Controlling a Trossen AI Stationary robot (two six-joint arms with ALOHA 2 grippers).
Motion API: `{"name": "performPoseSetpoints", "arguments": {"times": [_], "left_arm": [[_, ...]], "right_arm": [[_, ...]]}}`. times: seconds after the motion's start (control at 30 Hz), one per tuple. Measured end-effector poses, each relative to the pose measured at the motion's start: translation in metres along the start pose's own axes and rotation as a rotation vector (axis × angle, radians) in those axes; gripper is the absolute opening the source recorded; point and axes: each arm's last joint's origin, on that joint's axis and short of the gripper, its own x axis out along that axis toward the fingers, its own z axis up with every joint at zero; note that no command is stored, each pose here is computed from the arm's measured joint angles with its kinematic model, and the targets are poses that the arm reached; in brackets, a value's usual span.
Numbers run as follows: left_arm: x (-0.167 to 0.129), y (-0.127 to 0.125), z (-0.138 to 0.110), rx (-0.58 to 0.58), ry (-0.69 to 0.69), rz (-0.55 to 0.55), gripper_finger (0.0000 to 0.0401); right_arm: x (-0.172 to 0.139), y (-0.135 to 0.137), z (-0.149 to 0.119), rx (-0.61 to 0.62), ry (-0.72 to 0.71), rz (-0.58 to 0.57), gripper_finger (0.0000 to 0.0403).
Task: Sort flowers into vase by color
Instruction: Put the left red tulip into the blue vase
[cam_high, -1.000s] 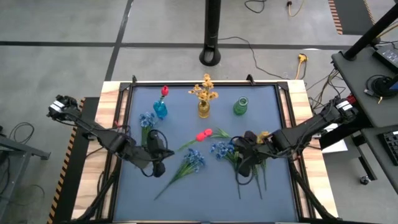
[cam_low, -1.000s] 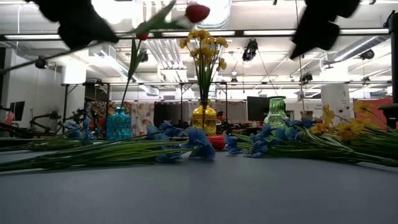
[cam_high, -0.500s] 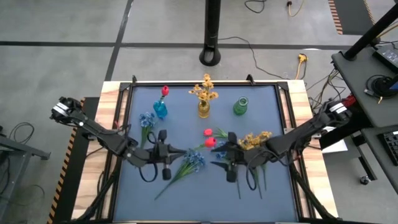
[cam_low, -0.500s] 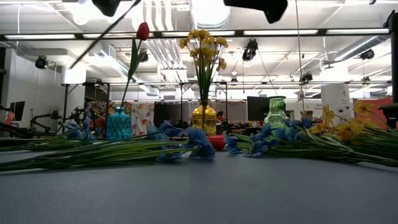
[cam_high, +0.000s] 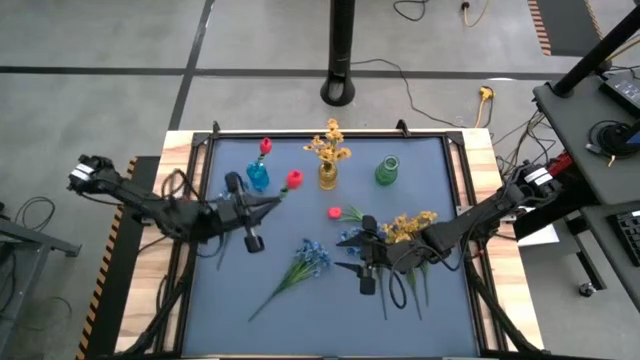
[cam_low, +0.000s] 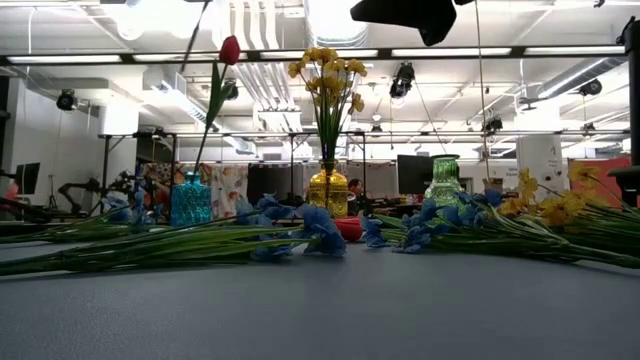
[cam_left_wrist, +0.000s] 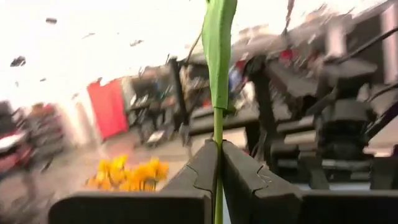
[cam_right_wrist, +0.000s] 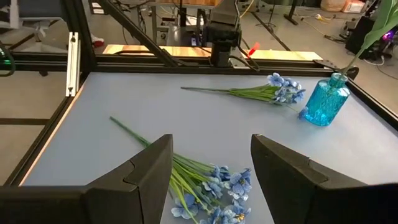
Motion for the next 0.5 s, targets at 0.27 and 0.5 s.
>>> {"name": "performPoseSetpoints", "arguments": {"times": [0.27,0.5], "left_arm": [[-0.022,0.035,-0.037,0.169,-0.121,0.012,0.0000],[-0.043,0.061,-0.061,0.154,-0.218,0.190,0.0000]], "right_arm": [[0.000,0.000,0.000,-0.003,0.001,0.000,0.0210],[0.000,0.000,0.000,-0.014,0.001,-0.001,0.0210]]}}
